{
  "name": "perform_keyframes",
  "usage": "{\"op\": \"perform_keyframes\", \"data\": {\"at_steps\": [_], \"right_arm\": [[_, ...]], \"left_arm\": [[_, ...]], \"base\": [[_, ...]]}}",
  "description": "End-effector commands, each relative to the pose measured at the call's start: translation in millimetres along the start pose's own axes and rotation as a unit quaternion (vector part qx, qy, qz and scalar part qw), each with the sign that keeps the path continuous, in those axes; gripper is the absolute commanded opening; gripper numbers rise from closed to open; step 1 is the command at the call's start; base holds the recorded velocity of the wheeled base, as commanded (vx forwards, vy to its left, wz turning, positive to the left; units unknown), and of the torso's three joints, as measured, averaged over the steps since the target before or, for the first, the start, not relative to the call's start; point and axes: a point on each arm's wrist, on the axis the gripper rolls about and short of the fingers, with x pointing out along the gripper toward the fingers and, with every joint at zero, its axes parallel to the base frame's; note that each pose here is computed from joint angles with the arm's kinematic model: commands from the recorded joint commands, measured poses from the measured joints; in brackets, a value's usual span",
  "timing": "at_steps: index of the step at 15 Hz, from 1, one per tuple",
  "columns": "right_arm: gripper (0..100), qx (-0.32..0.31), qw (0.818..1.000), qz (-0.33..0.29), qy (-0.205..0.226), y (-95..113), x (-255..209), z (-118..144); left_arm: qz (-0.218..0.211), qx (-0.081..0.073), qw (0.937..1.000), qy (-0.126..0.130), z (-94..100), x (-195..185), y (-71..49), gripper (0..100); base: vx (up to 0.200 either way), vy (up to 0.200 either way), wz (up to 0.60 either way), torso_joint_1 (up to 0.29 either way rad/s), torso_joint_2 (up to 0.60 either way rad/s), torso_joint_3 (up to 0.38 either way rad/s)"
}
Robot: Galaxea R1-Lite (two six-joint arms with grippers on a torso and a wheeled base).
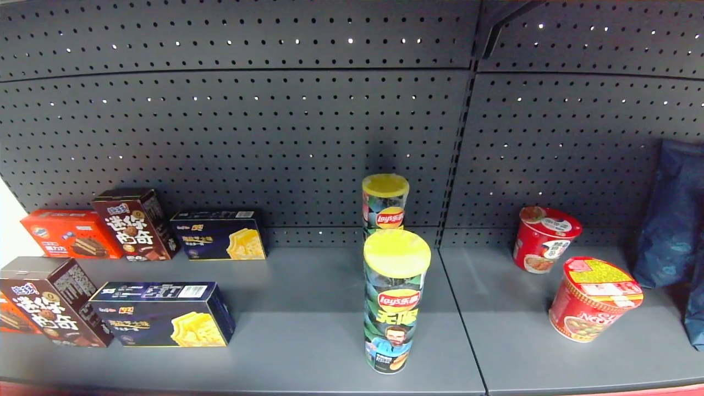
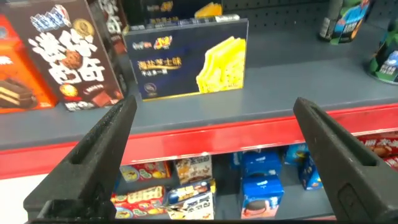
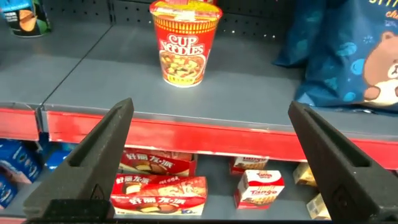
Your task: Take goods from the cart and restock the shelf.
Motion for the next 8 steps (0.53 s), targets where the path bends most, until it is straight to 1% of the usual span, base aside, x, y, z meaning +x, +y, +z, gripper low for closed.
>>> {"op": "perform_keyframes", "data": {"at_steps": [1,2,4,8], "right_arm": [[100,0.0,1.0,0.0,0.001,0.0,0.3,0.0],[100,0.0,1.0,0.0,0.001,0.0,0.3,0.0],[100,0.0,1.0,0.0,0.001,0.0,0.3,0.0],[100,0.0,1.0,0.0,0.001,0.0,0.3,0.0]], "left_arm": [[0.0,0.0,1.0,0.0,0.0,0.0,0.0,100],[0.0,0.0,1.0,0.0,0.0,0.0,0.0,100],[0.0,0.0,1.0,0.0,0.0,0.0,0.0,100],[0.0,-0.001,1.0,0.0,-0.4,0.1,0.0,100]], "base": [[0.0,0.0,0.0,0.0,0.0,0.0],[0.0,0.0,0.0,0.0,0.0,0.0],[0.0,0.0,-0.6,0.005,0.0,0.002],[0.0,0.0,0.0,0.0,0.0,0.0]]}}
